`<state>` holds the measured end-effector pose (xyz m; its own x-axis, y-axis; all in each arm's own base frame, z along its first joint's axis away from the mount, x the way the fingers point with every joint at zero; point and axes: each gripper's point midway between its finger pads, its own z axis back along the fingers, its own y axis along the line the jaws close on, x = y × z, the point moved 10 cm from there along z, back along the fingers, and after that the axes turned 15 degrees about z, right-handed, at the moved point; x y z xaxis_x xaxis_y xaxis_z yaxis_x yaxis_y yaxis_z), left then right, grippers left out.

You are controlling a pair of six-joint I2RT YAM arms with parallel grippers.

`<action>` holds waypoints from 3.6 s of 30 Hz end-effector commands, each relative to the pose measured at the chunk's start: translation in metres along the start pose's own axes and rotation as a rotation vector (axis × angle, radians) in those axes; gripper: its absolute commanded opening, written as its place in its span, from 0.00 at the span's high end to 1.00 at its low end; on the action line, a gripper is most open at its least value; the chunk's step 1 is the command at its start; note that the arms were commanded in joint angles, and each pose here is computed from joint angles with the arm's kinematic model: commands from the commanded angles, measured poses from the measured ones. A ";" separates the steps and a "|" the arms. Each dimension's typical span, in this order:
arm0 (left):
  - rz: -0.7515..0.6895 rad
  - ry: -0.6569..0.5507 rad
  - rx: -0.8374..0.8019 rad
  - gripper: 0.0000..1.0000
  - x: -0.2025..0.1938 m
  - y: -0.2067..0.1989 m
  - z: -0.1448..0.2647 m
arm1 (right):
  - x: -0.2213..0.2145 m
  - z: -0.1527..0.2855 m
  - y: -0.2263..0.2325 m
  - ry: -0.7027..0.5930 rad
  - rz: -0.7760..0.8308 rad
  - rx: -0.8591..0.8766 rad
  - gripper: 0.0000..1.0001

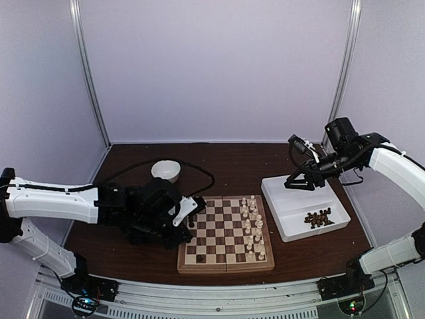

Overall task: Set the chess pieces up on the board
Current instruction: Place the rook at a8, then pick up the chess pile from the storage box.

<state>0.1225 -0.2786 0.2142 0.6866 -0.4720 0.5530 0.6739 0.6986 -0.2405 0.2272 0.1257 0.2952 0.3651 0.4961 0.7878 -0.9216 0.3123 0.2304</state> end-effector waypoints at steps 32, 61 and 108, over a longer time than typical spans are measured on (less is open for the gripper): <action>-0.014 -0.030 -0.037 0.92 -0.053 -0.007 -0.048 | 0.000 0.003 -0.007 0.016 0.026 -0.091 0.54; -0.014 -0.016 -0.015 0.71 -0.057 -0.004 -0.041 | 0.001 0.008 -0.004 0.021 0.025 -0.105 0.54; -0.100 -0.357 -0.018 0.54 0.070 -0.056 0.010 | -0.195 0.005 -0.133 0.862 -0.530 -0.398 0.65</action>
<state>0.1245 -0.3379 0.2642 0.4918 -0.3717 0.7874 0.7444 0.6486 -0.1588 0.2740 -0.0133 0.1231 0.8022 0.5950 -0.0501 -0.5832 0.7988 0.1476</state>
